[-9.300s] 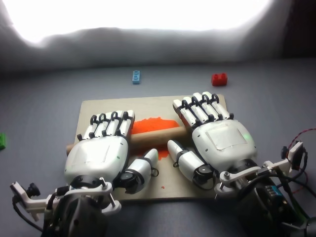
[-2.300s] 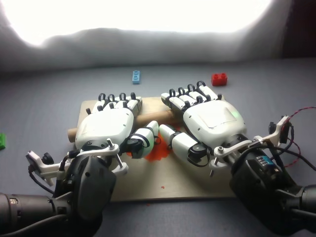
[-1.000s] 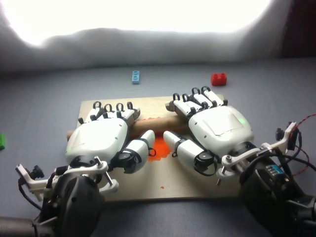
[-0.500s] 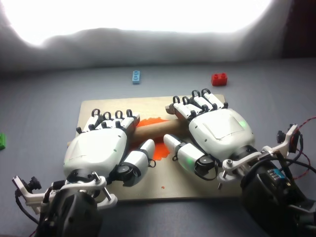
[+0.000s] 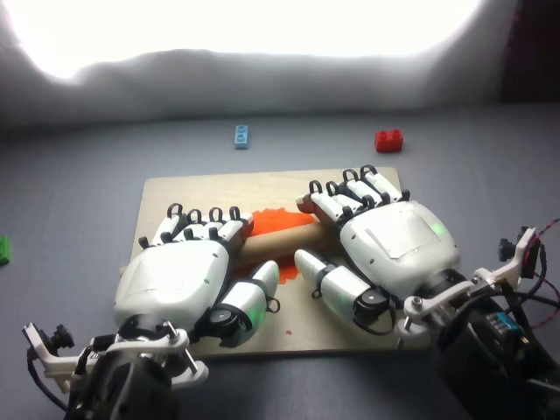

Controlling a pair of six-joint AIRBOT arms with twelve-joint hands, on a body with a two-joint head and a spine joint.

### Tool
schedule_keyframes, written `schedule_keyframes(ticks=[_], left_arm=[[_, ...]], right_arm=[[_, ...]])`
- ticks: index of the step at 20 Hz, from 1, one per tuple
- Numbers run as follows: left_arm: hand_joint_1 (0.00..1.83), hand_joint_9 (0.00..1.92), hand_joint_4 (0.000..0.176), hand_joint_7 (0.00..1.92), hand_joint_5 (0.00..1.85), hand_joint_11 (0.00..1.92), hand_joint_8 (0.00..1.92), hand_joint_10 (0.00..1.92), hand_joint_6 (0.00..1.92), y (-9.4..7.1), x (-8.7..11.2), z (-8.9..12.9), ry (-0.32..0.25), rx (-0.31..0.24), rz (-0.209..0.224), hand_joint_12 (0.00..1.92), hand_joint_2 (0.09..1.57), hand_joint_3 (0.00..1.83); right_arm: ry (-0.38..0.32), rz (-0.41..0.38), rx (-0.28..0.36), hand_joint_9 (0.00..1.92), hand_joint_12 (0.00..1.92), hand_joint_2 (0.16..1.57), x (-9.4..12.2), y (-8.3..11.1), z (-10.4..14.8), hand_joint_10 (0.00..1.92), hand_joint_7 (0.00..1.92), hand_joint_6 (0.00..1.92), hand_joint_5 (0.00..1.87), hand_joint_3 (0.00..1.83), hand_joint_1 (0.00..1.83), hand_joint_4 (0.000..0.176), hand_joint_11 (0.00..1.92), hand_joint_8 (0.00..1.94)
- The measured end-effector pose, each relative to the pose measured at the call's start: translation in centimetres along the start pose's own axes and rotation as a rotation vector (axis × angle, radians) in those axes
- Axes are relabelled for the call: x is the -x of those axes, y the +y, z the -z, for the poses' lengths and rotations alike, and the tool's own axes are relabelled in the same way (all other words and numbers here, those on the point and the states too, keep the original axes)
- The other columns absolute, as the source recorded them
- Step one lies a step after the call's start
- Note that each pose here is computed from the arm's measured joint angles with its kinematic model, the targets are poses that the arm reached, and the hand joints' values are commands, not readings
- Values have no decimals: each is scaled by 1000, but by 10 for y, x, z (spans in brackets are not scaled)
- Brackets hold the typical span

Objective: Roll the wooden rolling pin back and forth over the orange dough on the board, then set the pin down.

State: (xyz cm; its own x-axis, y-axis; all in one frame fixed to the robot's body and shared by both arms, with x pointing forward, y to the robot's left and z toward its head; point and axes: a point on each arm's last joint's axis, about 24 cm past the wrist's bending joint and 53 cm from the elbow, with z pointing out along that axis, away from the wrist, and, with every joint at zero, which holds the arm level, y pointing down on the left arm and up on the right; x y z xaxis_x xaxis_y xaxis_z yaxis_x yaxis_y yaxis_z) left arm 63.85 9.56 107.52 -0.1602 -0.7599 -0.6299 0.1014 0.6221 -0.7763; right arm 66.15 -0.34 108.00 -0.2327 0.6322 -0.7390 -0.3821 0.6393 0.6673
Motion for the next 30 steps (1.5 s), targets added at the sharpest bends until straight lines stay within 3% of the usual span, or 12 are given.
schedule_keyframes(ticks=[8, 15, 24, 30], left_arm=[[0, 339, 0, 375, 332, 0, 1, 3, 5, -1, -2, 6, 16, -6, -2, 698, 1556, 0], [0, 309, 0, 337, 299, 0, 2, 3, 2, -1, -2, 10, 30, -4, -1, 619, 1556, 0], [0, 308, 0, 333, 294, 0, 4, 4, 1, 3, 0, 17, 53, 8, -7, 601, 1554, 0], [0, 326, 0, 357, 315, 0, 0, 0, 0, 1, -2, 24, 65, 2, -10, 670, 1556, 0]], right_arm=[[23, 23, 15, 132, 1129, 1566, -4, 0, 12, 599, 440, 590, 179, 15, 0, 0, 0, 8], [35, 18, 9, 135, 1178, 1570, -3, 0, 18, 605, 445, 591, 169, 13, 0, 0, 0, 7], [59, 17, 5, 113, 1106, 1570, -10, 5, 30, 595, 424, 564, 143, 14, 0, 0, 0, 0], [60, 18, 6, 121, 1115, 1570, -11, 7, 33, 597, 437, 578, 163, 14, 0, 0, 0, 6]])
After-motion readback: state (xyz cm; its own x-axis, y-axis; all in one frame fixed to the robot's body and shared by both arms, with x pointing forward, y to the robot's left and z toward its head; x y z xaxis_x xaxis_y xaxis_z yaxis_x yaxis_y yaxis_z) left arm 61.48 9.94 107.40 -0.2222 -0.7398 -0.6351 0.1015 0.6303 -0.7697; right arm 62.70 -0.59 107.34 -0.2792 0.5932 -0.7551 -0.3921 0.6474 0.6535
